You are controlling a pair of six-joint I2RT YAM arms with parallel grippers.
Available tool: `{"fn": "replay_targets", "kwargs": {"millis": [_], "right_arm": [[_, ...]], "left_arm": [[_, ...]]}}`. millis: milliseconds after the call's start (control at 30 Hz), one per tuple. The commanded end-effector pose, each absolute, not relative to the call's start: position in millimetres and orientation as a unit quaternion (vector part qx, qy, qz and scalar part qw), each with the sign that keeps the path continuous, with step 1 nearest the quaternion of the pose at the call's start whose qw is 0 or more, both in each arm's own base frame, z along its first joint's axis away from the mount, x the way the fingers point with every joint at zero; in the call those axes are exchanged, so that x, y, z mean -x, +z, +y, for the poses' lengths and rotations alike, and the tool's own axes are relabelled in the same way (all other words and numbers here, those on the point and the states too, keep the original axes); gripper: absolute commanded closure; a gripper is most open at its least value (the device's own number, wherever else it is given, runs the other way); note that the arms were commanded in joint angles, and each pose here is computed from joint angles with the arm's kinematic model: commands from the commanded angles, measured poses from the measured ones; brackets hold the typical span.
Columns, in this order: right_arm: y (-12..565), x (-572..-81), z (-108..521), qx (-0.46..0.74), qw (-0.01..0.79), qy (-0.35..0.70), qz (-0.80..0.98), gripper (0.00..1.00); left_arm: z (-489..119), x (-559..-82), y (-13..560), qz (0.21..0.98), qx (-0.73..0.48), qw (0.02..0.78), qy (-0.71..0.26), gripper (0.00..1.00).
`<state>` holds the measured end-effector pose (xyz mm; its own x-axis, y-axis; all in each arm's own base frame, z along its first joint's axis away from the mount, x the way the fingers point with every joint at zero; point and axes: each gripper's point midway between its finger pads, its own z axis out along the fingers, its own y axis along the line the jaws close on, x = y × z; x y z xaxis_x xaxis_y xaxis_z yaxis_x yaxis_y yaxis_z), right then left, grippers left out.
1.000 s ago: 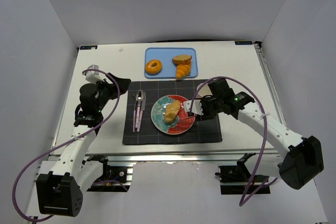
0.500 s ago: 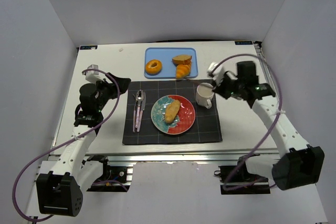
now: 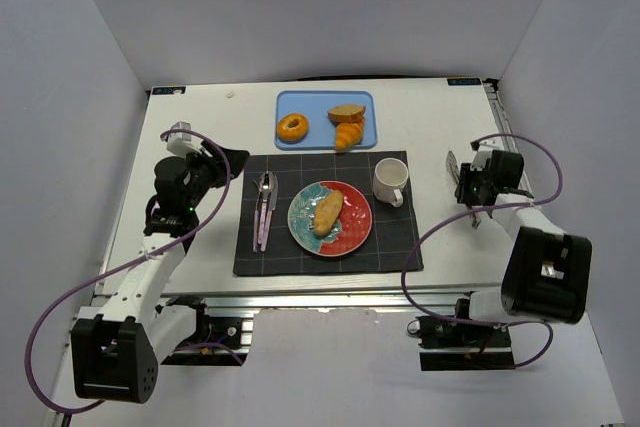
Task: Place the bread
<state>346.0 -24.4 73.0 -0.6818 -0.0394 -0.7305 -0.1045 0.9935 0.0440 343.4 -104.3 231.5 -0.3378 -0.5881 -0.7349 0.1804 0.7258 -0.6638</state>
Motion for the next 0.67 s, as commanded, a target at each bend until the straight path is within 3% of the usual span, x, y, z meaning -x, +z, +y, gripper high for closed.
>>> {"fn": "replay_targets", "kwargs": {"millis": [0, 200, 233, 400, 633], "right_arm": [[66.7, -369.6, -42.3, -0.010, 0.443, 0.017, 0.896, 0.63], [49.3, -373.4, -35.2, 0.005, 0.421, 0.043, 0.906, 0.24], [48.2, -371.2, -34.6, 0.011, 0.411, 0.044, 0.911, 0.11], [74.8, -379.4, -49.5, 0.025, 0.399, 0.008, 0.917, 0.11], [180.3, -412.3, -36.0, 0.079, 0.501, 0.028, 0.861, 0.10]], "left_arm": [[-108.3, -343.1, 237.0, 0.739, 0.126, 0.561, -0.351, 0.40], [-106.1, -342.9, 233.7, 0.747, 0.124, 0.558, -0.340, 0.32], [-106.6, -342.4, 232.0, 0.748, 0.125, 0.556, -0.340, 0.31], [-106.5, -343.4, 230.9, 0.747, 0.129, 0.556, -0.342, 0.29], [-108.4, -346.1, 226.0, 0.751, 0.127, 0.549, -0.344, 0.29]]}}
